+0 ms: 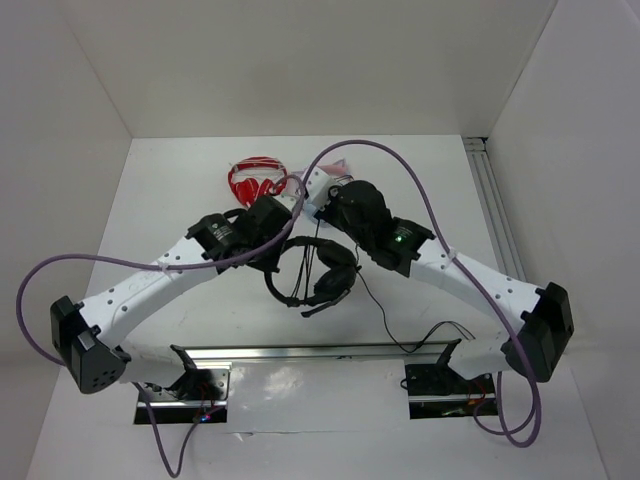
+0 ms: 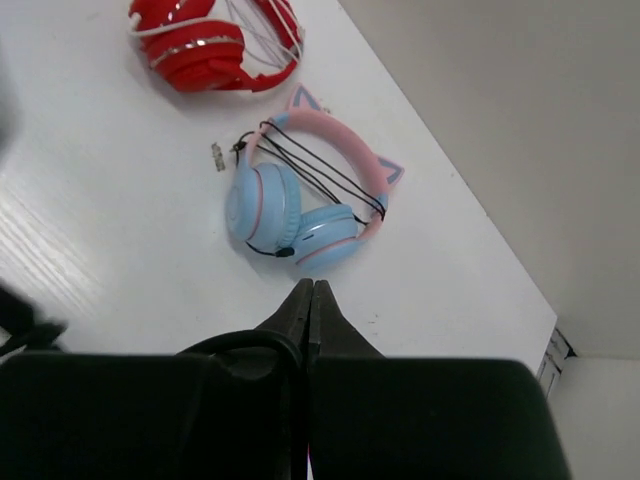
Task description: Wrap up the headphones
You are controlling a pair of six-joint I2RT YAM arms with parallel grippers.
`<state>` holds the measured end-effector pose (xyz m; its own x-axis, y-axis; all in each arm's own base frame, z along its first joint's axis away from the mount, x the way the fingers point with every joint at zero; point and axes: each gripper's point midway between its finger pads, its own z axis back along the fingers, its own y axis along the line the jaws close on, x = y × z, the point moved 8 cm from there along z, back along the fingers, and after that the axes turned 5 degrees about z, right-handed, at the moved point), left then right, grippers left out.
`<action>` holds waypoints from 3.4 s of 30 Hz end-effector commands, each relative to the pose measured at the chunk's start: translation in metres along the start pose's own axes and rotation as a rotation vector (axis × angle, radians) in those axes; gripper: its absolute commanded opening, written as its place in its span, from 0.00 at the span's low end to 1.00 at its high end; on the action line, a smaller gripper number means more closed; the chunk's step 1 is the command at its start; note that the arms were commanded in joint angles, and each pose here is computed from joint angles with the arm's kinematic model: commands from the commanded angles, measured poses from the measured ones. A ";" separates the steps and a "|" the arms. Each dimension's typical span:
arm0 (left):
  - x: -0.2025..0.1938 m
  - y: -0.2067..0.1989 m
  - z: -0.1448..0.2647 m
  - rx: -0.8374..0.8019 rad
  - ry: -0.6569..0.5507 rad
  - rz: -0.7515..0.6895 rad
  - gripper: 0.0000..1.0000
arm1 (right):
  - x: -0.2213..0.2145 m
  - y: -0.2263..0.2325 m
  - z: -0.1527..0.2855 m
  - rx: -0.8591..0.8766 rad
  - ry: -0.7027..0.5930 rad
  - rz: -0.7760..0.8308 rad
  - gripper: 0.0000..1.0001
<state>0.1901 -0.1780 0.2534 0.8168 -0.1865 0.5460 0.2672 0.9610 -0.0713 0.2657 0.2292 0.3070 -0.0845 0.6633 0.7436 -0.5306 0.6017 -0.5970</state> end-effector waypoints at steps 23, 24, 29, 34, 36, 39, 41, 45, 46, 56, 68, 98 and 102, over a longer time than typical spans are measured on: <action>0.039 -0.002 0.178 -0.185 -0.367 0.122 0.00 | -0.028 0.117 -0.061 0.771 -0.503 -0.672 0.52; 0.040 0.000 0.183 -0.176 -0.380 0.159 0.00 | -0.035 0.123 -0.065 0.779 -0.493 -0.694 0.52; 0.052 0.028 0.210 -0.023 -0.499 0.319 0.00 | -0.078 0.162 -0.072 0.853 -0.405 -0.785 0.52; 0.078 0.059 0.211 0.127 -0.611 0.466 0.00 | -0.106 0.180 -0.054 0.854 -0.376 -0.815 0.47; 0.091 0.060 0.203 0.097 -0.601 0.464 0.00 | -0.117 0.188 -0.043 0.870 -0.337 -0.822 0.29; 0.114 0.076 0.181 0.135 -0.586 0.502 0.00 | -0.122 0.195 -0.027 0.875 -0.319 -0.823 0.21; 0.128 0.092 0.172 0.169 -0.596 0.543 0.00 | -0.125 0.196 -0.020 0.852 -0.310 -0.811 0.01; 0.143 0.117 0.143 0.227 -0.546 0.595 0.00 | -0.116 0.197 0.005 0.781 -0.300 -0.787 0.00; 0.145 0.124 0.137 0.255 -0.545 0.609 0.00 | -0.108 0.188 0.011 0.710 -0.295 -0.771 0.00; 0.127 0.164 0.049 0.460 -0.356 0.712 0.00 | -0.019 0.168 0.105 0.619 -0.402 -0.555 0.00; 0.063 0.127 -0.030 0.492 -0.101 0.493 0.00 | 0.050 0.084 0.118 0.322 -0.398 -0.311 0.00; 0.006 -0.015 0.127 -0.272 -0.158 -0.087 0.00 | -0.018 -0.009 -0.011 0.430 -0.385 -0.460 0.00; 0.020 -0.017 0.151 -0.327 -0.240 -0.074 0.00 | -0.020 0.027 -0.015 0.636 -0.477 -0.549 0.00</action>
<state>0.1342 -0.1683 0.3666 0.6930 -0.1903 0.6954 0.4439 0.8727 -0.2035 0.2763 0.2185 0.2704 0.0511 0.1731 0.9836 -0.8684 0.4941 -0.0418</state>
